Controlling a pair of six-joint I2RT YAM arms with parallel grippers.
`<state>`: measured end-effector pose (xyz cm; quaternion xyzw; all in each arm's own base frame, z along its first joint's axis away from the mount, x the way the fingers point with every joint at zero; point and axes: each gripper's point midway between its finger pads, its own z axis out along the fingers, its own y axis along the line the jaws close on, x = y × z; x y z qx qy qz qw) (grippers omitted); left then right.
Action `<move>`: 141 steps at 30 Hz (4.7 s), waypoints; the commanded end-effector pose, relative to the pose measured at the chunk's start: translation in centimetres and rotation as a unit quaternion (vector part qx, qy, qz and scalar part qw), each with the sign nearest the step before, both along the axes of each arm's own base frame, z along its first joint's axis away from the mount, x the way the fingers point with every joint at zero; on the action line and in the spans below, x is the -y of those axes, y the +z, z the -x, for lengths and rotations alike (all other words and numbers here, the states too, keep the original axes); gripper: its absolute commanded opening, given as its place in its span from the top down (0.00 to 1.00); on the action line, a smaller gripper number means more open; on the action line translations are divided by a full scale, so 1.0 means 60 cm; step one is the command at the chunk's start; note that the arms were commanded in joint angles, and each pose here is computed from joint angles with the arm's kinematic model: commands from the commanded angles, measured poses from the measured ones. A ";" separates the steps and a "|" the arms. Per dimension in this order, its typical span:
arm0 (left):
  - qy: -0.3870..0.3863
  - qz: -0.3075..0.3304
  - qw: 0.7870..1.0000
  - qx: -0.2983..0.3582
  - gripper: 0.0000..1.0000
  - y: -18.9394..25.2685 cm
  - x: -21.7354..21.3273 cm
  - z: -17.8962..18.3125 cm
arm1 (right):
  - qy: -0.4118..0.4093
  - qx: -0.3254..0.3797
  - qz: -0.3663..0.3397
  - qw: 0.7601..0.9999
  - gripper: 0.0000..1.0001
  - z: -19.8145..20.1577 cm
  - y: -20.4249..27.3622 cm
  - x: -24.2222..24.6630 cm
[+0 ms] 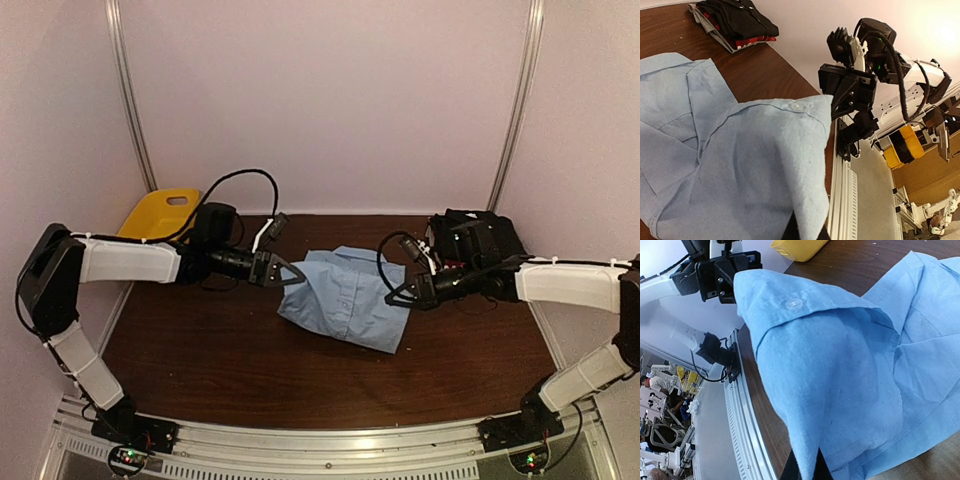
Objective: Fold and stack the long sleeve shirts
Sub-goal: Fold the 2/3-rectangle-folded shirt at the center of the board, then smooth out the square-folded shirt at the center of the board.
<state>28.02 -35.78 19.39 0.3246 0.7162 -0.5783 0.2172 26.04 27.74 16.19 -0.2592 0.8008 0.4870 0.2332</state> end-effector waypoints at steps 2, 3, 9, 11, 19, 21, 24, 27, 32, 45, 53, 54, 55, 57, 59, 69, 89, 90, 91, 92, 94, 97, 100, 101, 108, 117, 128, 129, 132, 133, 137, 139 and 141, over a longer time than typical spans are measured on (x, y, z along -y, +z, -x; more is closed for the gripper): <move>0.008 -0.013 0.999 0.034 1.00 0.028 -0.017 0.046 | 0.009 -0.008 0.002 1.000 1.00 0.078 0.022 -0.014; 0.009 -0.021 0.999 0.035 1.00 0.026 -0.019 0.059 | 0.011 -0.007 0.003 1.000 1.00 0.093 0.027 -0.016; 0.015 -0.042 0.998 0.037 1.00 0.020 -0.044 0.142 | 0.024 -0.010 0.001 1.000 1.00 0.175 0.047 -0.031; 0.016 -0.044 0.998 0.033 1.00 0.019 -0.056 0.173 | 0.025 -0.013 -0.001 1.000 1.00 0.200 0.051 -0.032; 0.053 -0.037 0.997 0.039 1.00 0.059 -0.082 0.209 | 0.005 -0.016 -0.020 1.000 1.00 0.233 0.073 -0.027; 0.059 -0.050 0.996 0.044 1.00 0.057 -0.074 0.192 | -0.005 -0.014 -0.003 1.000 1.00 0.216 0.067 -0.027; 0.067 -0.080 0.994 0.032 1.00 0.033 -0.054 0.157 | -0.017 -0.022 0.024 0.999 1.00 0.185 0.046 -0.027; 0.082 -0.101 0.991 0.017 1.00 0.008 -0.046 0.115 | -0.027 -0.031 0.036 0.998 0.98 0.151 0.027 -0.021; 0.108 -0.113 0.988 -0.011 1.00 -0.030 -0.054 0.043 | -0.037 -0.040 0.042 0.998 0.94 0.095 0.007 -0.006; 0.110 -0.127 0.984 -0.057 1.00 -0.110 -0.036 -0.060 | -0.039 -0.070 0.060 0.995 0.91 -0.013 -0.060 0.003; 0.119 -0.140 0.981 -0.069 1.00 -0.152 -0.024 -0.111 | -0.056 -0.098 0.063 0.992 1.00 -0.052 -0.111 0.013; 0.122 -0.143 0.980 -0.069 1.00 -0.157 -0.025 -0.118 | -0.057 -0.100 0.065 0.991 1.00 -0.055 -0.118 0.014; 0.122 -0.145 0.980 -0.069 1.00 -0.159 -0.023 -0.124 | -0.057 -0.104 0.068 0.991 1.00 -0.058 -0.126 0.015; 0.119 -0.149 0.979 -0.074 1.00 -0.169 -0.020 -0.130 | -0.056 -0.109 0.073 0.990 1.00 -0.062 -0.139 0.015; 0.120 -0.154 0.978 -0.075 1.00 -0.181 -0.018 -0.137 | -0.057 -0.110 0.076 0.989 1.00 -0.070 -0.149 0.015; 0.119 -0.179 0.972 -0.093 0.92 -0.231 -0.011 -0.156 | -0.070 -0.117 0.093 0.986 0.96 -0.089 -0.176 0.030; 0.163 -0.240 0.955 -0.057 0.55 -0.216 -0.049 -0.163 | -0.109 -0.086 0.150 0.979 0.77 -0.102 -0.150 0.070; 0.167 -0.244 0.954 -0.050 0.55 -0.210 -0.052 -0.166 | -0.113 -0.082 0.153 0.978 0.77 -0.102 -0.144 0.073; 0.171 -0.248 0.953 -0.044 0.55 -0.206 -0.055 -0.168 | -0.117 -0.078 0.157 0.977 0.77 -0.101 -0.139 0.077; 0.180 -0.253 0.950 -0.037 0.55 -0.200 -0.060 -0.172 | -0.122 -0.074 0.161 0.977 0.77 -0.101 -0.134 0.081; 0.189 -0.258 0.947 -0.024 0.55 -0.189 -0.066 -0.176 | -0.129 -0.068 0.167 0.975 0.77 -0.098 -0.126 0.087; 0.195 -0.256 0.947 -0.008 0.54 -0.170 -0.069 -0.179 | -0.136 -0.059 0.164 0.975 0.77 -0.092 -0.107 0.093; 0.206 -0.256 0.944 0.010 0.54 -0.150 -0.074 -0.185 | -0.141 -0.048 0.152 0.977 0.77 -0.085 -0.083 0.093; 0.212 -0.258 0.943 0.016 0.53 -0.144 -0.077 -0.187 | -0.142 -0.044 0.148 0.978 0.77 -0.082 -0.074 0.091; 0.306 -0.294 0.904 0.056 0.53 -0.106 -0.134 -0.210 | -0.118 -0.015 0.097 0.988 0.77 -0.039 -0.013 0.028; 0.232 -0.152 0.959 0.056 0.53 -0.031 -0.063 -0.087 | -0.032 -0.021 0.036 0.999 0.77 0.054 -0.020 -0.108; 0.192 -0.158 0.969 -0.006 0.57 -0.180 -0.001 -0.016 | 0.008 -0.083 0.063 0.994 0.79 0.102 -0.144 -0.136; 0.196 -0.166 0.966 -0.013 0.57 -0.199 -0.009 -0.009 | 0.009 -0.089 0.070 0.993 0.79 0.105 -0.160 -0.132; 0.204 -0.181 0.962 -0.026 0.58 -0.240 -0.026 0.008 | 0.009 -0.100 0.089 0.991 0.79 0.112 -0.195 -0.121; 0.206 -0.187 0.960 -0.030 0.58 -0.254 -0.032 0.015 | 0.008 -0.105 0.095 0.990 0.79 0.115 -0.208 -0.116; 0.211 -0.190 0.958 -0.037 0.58 -0.288 -0.043 0.033 | 0.005 -0.117 0.118 0.986 0.80 0.123 -0.247 -0.103; 0.213 -0.189 0.958 -0.033 0.57 -0.294 -0.046 0.033 | 0.006 -0.123 0.124 0.985 0.80 0.127 -0.256 -0.099; 0.209 -0.190 0.959 -0.027 0.57 -0.289 -0.042 0.030 | 0.008 -0.123 0.127 0.984 0.81 0.131 -0.256 -0.095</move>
